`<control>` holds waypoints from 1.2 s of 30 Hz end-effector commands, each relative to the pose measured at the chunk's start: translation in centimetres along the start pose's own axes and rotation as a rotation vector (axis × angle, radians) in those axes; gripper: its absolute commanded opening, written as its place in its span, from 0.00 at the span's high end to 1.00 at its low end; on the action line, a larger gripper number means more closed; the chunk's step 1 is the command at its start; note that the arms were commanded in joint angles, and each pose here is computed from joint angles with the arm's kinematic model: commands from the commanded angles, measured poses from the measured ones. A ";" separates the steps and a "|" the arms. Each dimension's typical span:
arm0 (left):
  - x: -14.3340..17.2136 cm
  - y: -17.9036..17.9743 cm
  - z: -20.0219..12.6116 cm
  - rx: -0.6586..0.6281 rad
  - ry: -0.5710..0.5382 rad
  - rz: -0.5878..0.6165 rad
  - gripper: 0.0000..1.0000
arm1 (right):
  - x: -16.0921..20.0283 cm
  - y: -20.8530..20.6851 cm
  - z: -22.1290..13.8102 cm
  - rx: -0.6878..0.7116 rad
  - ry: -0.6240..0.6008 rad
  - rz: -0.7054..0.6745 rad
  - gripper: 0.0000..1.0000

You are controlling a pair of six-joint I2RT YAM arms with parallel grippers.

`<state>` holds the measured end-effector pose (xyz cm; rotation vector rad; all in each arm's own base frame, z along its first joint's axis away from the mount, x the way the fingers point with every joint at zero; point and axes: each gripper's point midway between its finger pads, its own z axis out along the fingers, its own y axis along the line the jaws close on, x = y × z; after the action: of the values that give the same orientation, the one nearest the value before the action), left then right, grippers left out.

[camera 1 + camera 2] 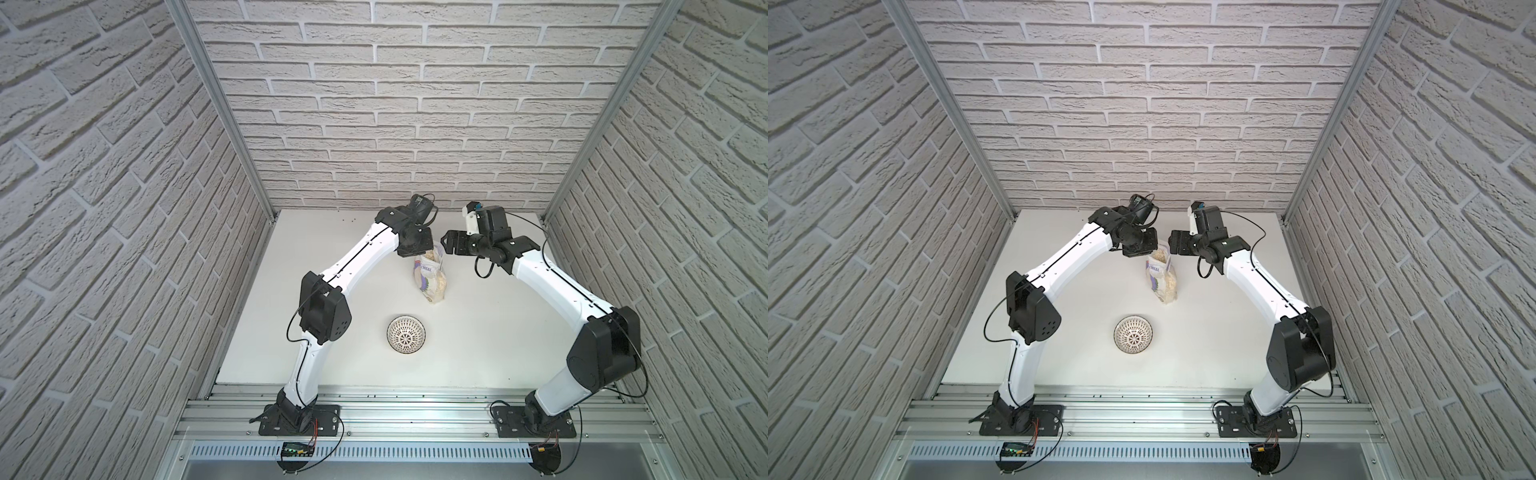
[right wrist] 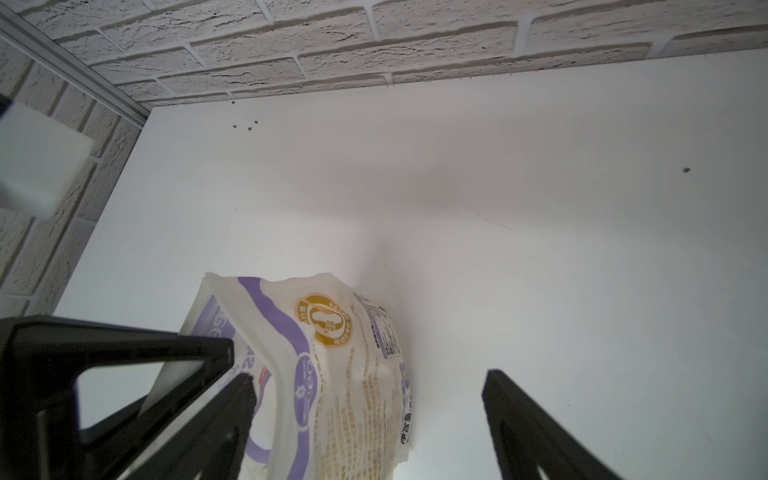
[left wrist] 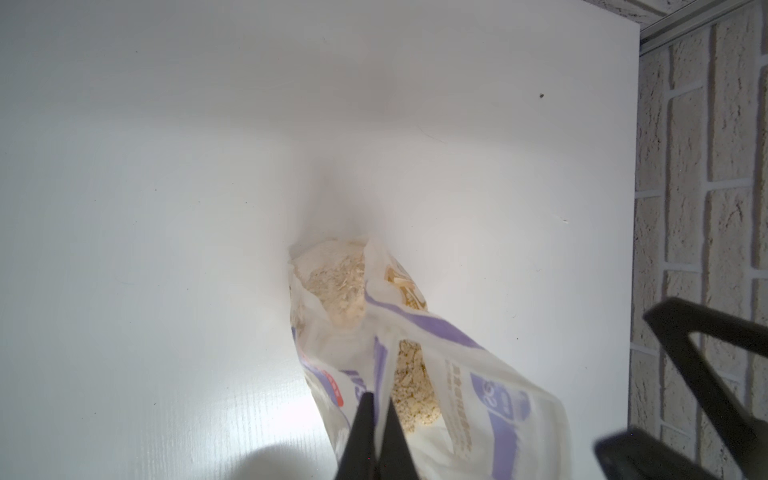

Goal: Pour the oats into the breakfast bowl
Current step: Open the oats bag at the center of the board, then pick up the oats bag from the center of the board.

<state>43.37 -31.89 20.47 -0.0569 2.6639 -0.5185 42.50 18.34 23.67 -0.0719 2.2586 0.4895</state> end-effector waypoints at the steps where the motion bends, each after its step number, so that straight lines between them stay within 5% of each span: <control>1: -1.8 -0.5 -1.5 0.016 -0.069 0.015 1.00 | -1.2 1.2 -4.2 -0.069 -0.134 -0.048 0.06; 7: -2.1 -1.0 -1.7 0.043 -0.077 0.011 1.00 | 5.8 -0.3 -6.2 -0.073 -0.152 -0.046 0.00; 13: -2.3 -1.1 -1.6 0.052 -0.081 -0.004 1.00 | 12.2 0.8 -6.4 -0.153 -0.331 -0.058 0.00; 20: -2.0 -1.3 -1.4 0.059 -0.069 -0.020 1.00 | 18.2 1.2 -0.6 -0.129 -0.175 -0.156 0.00; 36: -1.3 -1.0 -1.2 0.052 -0.062 -0.041 1.00 | 16.6 2.6 6.2 -0.146 -0.391 -0.209 0.01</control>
<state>43.72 -32.27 20.41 -0.1010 2.6514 -0.5541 33.24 24.14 4.87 -0.2980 1.9858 0.5114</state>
